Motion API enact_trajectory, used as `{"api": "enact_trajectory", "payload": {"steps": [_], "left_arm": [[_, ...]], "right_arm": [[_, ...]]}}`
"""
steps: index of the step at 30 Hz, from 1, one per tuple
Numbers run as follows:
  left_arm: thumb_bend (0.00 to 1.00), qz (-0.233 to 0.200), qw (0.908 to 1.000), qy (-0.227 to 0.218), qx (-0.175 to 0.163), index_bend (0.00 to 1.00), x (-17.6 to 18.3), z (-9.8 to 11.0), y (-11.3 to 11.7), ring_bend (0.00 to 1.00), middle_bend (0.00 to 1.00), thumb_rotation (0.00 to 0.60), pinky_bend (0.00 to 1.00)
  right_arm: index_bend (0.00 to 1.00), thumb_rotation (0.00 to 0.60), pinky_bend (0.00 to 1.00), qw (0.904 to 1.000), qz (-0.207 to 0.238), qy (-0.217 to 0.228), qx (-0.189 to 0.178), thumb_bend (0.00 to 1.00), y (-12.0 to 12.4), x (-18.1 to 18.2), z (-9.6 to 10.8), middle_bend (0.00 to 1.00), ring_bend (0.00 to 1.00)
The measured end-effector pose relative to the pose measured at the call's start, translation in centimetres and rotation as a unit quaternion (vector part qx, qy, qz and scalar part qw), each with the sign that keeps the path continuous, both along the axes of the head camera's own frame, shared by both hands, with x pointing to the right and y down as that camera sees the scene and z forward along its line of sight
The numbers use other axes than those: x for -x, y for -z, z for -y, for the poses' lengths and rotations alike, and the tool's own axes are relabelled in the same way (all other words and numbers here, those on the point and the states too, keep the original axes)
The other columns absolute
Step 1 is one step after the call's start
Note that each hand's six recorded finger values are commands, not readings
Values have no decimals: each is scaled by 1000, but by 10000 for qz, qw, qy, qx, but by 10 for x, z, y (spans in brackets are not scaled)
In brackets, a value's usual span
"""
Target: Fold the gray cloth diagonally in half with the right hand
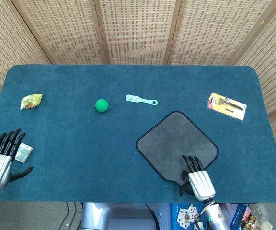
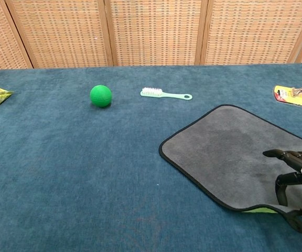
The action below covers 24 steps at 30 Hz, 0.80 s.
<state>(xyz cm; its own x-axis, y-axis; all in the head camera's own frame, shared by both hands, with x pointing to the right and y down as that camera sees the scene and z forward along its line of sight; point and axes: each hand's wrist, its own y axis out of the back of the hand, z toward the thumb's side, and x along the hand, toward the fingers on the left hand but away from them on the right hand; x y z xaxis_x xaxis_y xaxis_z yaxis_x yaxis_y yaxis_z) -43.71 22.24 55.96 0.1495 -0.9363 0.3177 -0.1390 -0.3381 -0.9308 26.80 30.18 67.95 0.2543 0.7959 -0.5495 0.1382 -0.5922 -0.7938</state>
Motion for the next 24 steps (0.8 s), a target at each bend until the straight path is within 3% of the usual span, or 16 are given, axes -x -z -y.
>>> {"api": "enact_trajectory", "payload": {"steps": [11, 24], "left_arm": [[108, 12, 10000, 24, 10, 0, 1, 1, -1, 0, 0, 600, 0], [109, 43, 10000, 63, 8, 0, 4, 3, -4, 0, 0, 600, 0]], "right_arm": [[593, 600, 0, 9999, 8, 49, -129, 605, 1, 2, 14, 88, 0], [611, 600, 0, 9995, -123, 80, -269, 604, -7, 5, 46, 103, 0]]}}
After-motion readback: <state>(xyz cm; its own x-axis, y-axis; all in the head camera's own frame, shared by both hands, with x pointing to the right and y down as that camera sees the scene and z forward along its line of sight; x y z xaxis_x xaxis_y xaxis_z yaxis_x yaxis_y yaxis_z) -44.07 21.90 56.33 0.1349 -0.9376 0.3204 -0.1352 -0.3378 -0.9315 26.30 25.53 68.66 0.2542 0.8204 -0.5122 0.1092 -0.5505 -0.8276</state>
